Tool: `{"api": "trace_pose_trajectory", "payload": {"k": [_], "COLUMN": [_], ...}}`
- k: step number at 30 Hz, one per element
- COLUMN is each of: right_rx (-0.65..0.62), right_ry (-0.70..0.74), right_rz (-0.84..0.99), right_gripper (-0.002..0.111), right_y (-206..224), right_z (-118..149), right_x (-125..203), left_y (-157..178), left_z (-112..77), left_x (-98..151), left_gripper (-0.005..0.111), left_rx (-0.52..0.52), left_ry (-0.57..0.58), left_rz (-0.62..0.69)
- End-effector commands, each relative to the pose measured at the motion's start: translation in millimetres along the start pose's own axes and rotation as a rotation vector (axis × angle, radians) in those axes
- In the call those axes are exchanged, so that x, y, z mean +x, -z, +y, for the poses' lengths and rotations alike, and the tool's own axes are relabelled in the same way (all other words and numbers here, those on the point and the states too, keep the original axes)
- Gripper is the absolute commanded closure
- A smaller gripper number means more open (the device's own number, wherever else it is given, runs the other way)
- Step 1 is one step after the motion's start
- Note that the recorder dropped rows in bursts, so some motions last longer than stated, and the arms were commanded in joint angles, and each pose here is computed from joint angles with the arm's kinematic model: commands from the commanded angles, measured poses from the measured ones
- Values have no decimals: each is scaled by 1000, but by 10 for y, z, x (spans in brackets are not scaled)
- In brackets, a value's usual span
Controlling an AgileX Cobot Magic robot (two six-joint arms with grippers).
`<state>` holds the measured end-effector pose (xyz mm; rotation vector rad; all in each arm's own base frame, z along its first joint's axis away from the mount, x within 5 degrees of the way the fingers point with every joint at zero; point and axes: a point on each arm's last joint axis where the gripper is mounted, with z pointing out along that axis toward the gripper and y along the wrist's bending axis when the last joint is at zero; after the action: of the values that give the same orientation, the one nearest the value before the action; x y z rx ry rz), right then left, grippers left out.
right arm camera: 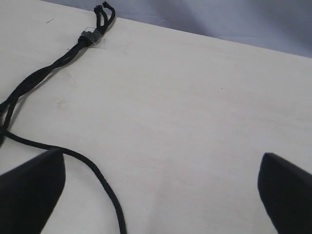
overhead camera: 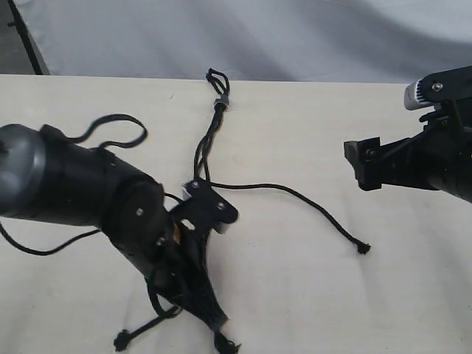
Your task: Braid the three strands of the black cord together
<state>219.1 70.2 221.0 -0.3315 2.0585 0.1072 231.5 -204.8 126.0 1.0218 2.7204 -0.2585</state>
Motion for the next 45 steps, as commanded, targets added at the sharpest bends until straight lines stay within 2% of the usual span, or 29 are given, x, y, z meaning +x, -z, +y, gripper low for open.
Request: {"api": "trace_pose_trajectory", "payload": {"k": [1,7,10,14,19,22,27,34,41,43,45], "right_rx": [9,7,7,7,7,5,-16,-226,-359,-392,-419], "right_ry": [-5,-5,-5,-5,-5,-10,-11,1,130,166,193], "right_rz": [-5,-2,-2,-2,-2,-2,30,252,294,303,314], "right_gripper": [8,8,8,8,8,8,8,8,9,17,38], "right_y": [-2,-2,-2,-2,-2,-2,-1,10,-122,-155,-182], "right_z": [-14,-12,-12,-12,-12,-8,11,220,611,731,828], "right_x": [2,6,6,6,6,5,29,-82,-125,-113,-103], "left_y": [9,157,249,251,168,144,141,140,140,140,140], "left_z": [-118,317,507,745,937,978,991,994,990,990,990], "left_x": [-67,-27,19,211,481,594,601,591,594,597,597], "left_gripper": [107,107,107,107,107,107,107,107,107,107,107], "left_rx": [-15,-130,-154,-188,-198,-198,-200,-201,-198,-199,-200], "left_ry": [-105,19,66,143,222,246,250,249,264,282,294], "left_rz": [62,103,88,114,126,152,144,133,135,136,135]}}
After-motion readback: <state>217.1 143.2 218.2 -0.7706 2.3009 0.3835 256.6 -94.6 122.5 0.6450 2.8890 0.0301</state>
